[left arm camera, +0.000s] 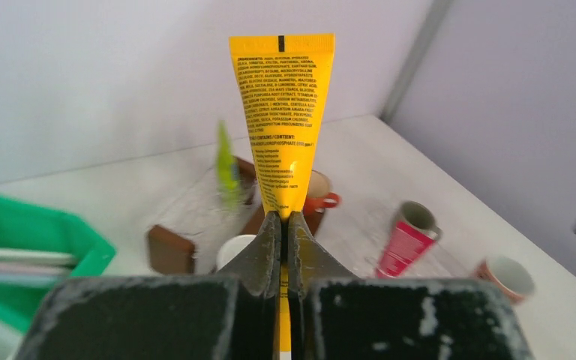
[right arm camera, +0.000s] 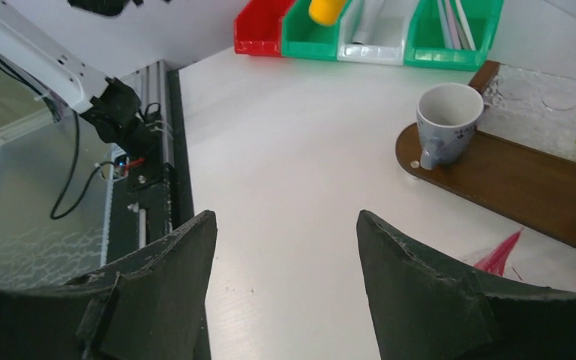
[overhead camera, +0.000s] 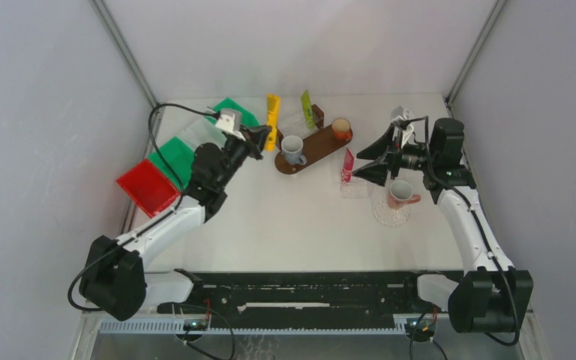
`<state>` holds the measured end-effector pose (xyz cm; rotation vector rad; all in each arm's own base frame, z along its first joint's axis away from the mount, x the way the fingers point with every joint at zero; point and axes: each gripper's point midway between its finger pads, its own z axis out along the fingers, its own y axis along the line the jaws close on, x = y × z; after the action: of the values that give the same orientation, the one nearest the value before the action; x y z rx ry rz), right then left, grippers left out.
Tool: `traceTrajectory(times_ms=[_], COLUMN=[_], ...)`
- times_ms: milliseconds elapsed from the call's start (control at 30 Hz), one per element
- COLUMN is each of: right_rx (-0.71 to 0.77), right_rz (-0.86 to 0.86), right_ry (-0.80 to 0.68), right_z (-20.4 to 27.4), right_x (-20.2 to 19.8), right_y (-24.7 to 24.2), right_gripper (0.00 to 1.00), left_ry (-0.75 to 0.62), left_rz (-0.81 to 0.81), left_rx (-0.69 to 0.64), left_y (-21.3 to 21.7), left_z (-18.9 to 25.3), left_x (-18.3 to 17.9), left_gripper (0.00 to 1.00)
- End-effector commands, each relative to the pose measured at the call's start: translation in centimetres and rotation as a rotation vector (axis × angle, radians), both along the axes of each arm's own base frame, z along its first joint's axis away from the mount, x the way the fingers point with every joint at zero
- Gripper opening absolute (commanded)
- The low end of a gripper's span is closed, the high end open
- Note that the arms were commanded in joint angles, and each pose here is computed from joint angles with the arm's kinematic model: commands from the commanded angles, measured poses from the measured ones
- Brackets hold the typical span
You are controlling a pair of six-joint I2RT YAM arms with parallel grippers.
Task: Prepare toiletry sets of a toothbrush and toothpaste on the tray
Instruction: Pick up the toothpaste from the storage box, then place the toothpaste in the toothpaste holder.
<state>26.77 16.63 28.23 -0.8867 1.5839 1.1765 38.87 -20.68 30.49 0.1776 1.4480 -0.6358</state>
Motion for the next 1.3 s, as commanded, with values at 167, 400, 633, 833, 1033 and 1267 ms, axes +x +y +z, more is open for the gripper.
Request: traceTrajectory(times_ms=[167, 400, 633, 833, 1033, 1267], right_rx=[0.088, 0.121, 0.121, 0.103, 0.084, 0.085], right_rz=[0.052, 0.008, -0.023, -0.118, -0.103, -0.102], right_ry=[-0.002, 0.083, 0.153, 0.226, 0.268, 0.298], right_z=[4.0, 3.5, 2.2, 0.2, -1.0, -1.4], right_x=[-0.9, -0.1, 0.6, 2.4, 2.3, 2.3], right_y=[0.5, 1.7, 3.3, 4.0, 5.3, 5.6], right_gripper=[0.8, 1.0, 1.0, 0.95, 0.86, 0.64], left_ry=[-0.285, -0.339, -0.362, -0.369, -0.376, -0.379], left_rz=[-0.224, -0.287, -0.303, -0.313, -0.302, -0.282], left_rx=[0.152, 0.288, 0.417, 0.435, 0.459, 0.478], left_y=[-8.2, -12.2, -14.5, -15.0, -15.3, -15.4], left_z=[2.1, 0.1, -1.2, -1.6, -1.9, -2.0], left_x=[-8.3, -10.7, -11.4, -11.7, -11.7, -11.5], left_gripper=[0.0, 0.0, 0.0, 0.0, 0.0, 0.0])
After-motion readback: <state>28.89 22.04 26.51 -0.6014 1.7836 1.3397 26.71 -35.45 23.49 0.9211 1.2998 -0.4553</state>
